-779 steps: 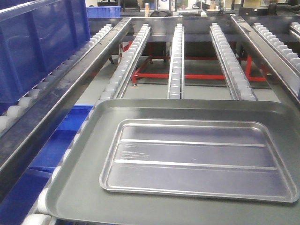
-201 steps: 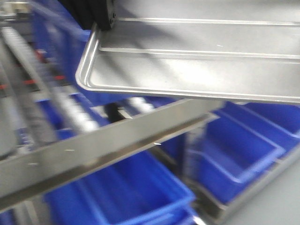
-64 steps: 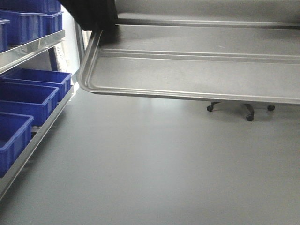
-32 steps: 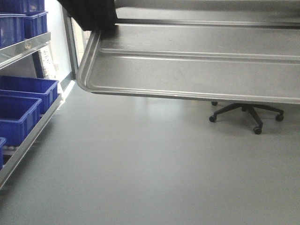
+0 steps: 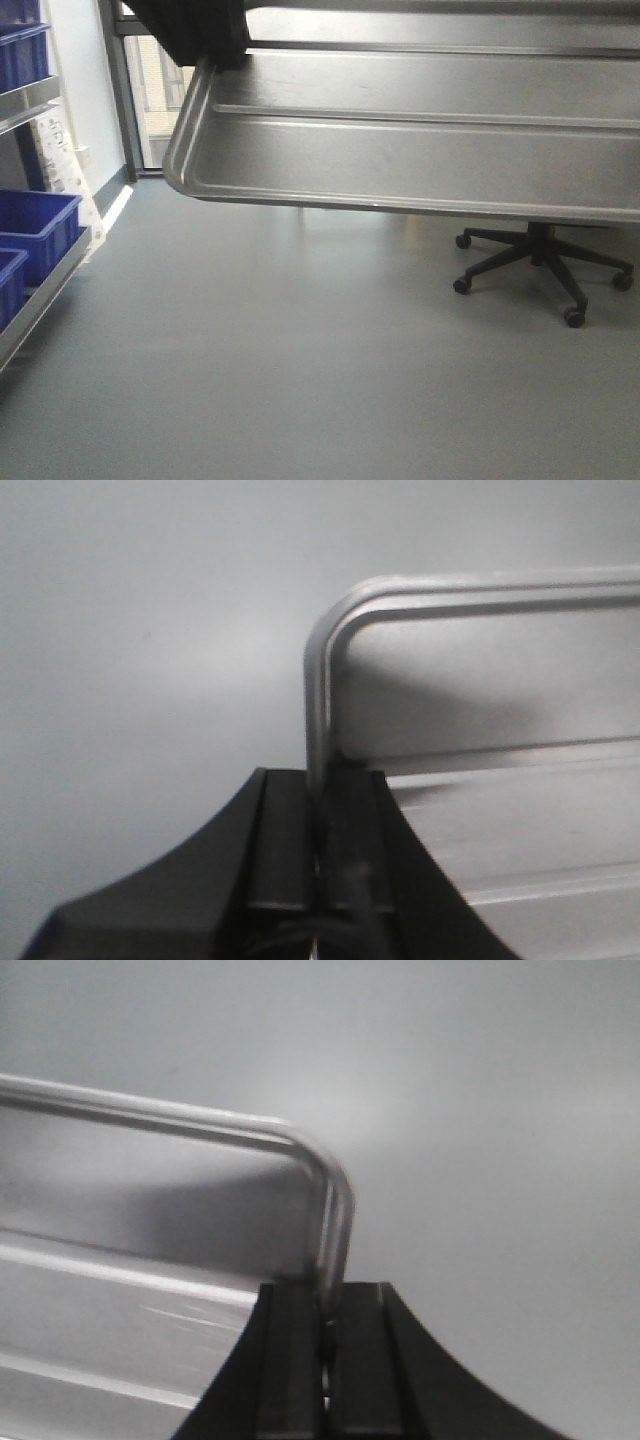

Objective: Grab silver tray and place in blue box
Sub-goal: 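Hold the tray with both grippers while the base drives to the bins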

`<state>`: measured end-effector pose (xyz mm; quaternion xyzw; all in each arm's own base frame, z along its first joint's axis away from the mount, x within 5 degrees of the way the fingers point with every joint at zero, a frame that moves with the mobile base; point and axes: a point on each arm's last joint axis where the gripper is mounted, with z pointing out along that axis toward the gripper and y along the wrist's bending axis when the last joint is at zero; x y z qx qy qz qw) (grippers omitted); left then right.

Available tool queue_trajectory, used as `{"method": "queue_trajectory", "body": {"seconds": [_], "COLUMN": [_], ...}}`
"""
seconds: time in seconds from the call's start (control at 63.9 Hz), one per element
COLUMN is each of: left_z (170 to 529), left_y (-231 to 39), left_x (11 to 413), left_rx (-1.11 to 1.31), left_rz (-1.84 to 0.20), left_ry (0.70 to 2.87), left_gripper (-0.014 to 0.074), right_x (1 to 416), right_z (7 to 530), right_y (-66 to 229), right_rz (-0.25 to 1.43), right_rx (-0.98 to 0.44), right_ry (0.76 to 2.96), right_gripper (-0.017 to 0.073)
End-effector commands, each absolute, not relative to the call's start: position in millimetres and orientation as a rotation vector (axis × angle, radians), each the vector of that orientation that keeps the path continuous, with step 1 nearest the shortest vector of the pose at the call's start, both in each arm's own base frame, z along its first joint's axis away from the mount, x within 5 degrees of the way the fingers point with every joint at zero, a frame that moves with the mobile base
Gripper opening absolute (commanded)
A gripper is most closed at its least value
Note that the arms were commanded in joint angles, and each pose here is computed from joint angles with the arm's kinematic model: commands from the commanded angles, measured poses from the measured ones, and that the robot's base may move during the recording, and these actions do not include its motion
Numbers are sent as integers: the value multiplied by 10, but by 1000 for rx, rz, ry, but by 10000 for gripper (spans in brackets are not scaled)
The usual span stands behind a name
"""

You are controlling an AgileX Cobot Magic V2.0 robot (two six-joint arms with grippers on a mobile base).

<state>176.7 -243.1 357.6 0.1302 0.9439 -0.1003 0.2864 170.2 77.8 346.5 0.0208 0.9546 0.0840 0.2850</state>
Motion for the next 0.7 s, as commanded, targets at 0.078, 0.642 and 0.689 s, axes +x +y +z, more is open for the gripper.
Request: {"method": "queue_trajectory", "body": {"seconds": [0.078, 0.642, 0.689], "left_z": [3778, 3777, 3777], "left_y": [-2374, -2373, -2373], "left_x": [1743, 1743, 1743], "left_rx": [366, 366, 366], "left_rz": [-294, -292, -292], "left_ry": [2441, 2442, 2442], "left_gripper": [-96, -96, -96], "right_x": [1727, 1727, 1727], "right_z": [3623, 3621, 3621], "right_y": [755, 755, 755], "right_rz": [219, 218, 218], "right_rx": [23, 23, 23], "right_ry": [2453, 2455, 2455], "right_gripper": [57, 57, 57]}}
